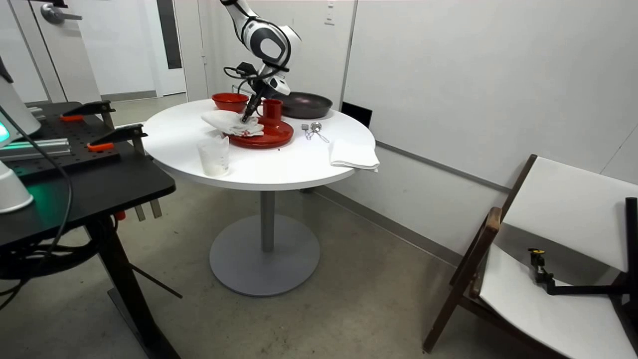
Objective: Use the white towel on the left to wipe the red plate, place the towel back on the left side of the table
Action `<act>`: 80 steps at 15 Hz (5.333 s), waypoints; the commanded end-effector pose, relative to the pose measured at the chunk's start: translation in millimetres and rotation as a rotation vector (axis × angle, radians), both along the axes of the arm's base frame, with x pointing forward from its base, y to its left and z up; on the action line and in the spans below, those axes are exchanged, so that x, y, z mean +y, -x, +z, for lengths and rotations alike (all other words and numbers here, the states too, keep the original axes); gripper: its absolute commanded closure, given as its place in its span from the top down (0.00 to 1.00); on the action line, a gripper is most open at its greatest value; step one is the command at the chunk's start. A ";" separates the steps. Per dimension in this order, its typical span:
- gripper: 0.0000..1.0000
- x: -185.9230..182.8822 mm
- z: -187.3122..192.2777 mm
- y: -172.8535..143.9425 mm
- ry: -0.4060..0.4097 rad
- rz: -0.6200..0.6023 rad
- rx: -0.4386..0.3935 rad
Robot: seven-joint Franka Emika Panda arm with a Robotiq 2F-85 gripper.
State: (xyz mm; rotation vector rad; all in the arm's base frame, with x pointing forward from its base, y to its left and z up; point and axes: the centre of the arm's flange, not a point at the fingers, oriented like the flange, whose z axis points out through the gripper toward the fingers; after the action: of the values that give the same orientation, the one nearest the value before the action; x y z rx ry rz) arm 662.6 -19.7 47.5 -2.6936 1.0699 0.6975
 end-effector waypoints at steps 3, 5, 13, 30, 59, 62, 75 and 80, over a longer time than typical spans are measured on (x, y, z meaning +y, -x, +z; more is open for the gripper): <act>0.02 5.9 0.1 -15.9 -0.214 0.126 -0.029; 0.02 3.6 -1.5 -18.1 -0.207 0.167 -0.019; 0.02 -17.3 -23.7 -14.8 0.038 0.199 0.099; 0.03 -3.6 -22.6 -34.4 0.697 0.294 -0.155; 0.03 26.3 1.3 -26.9 0.119 0.264 -0.234; 0.03 21.9 1.4 -22.8 0.033 0.263 -0.196; 0.03 11.4 -4.9 -18.3 0.279 0.259 -0.202; 0.03 26.2 4.1 -20.6 0.143 0.268 -0.242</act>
State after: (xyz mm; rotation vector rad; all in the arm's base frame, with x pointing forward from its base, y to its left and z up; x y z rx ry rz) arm 692.8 -0.2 48.7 -3.0518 0.7933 0.3189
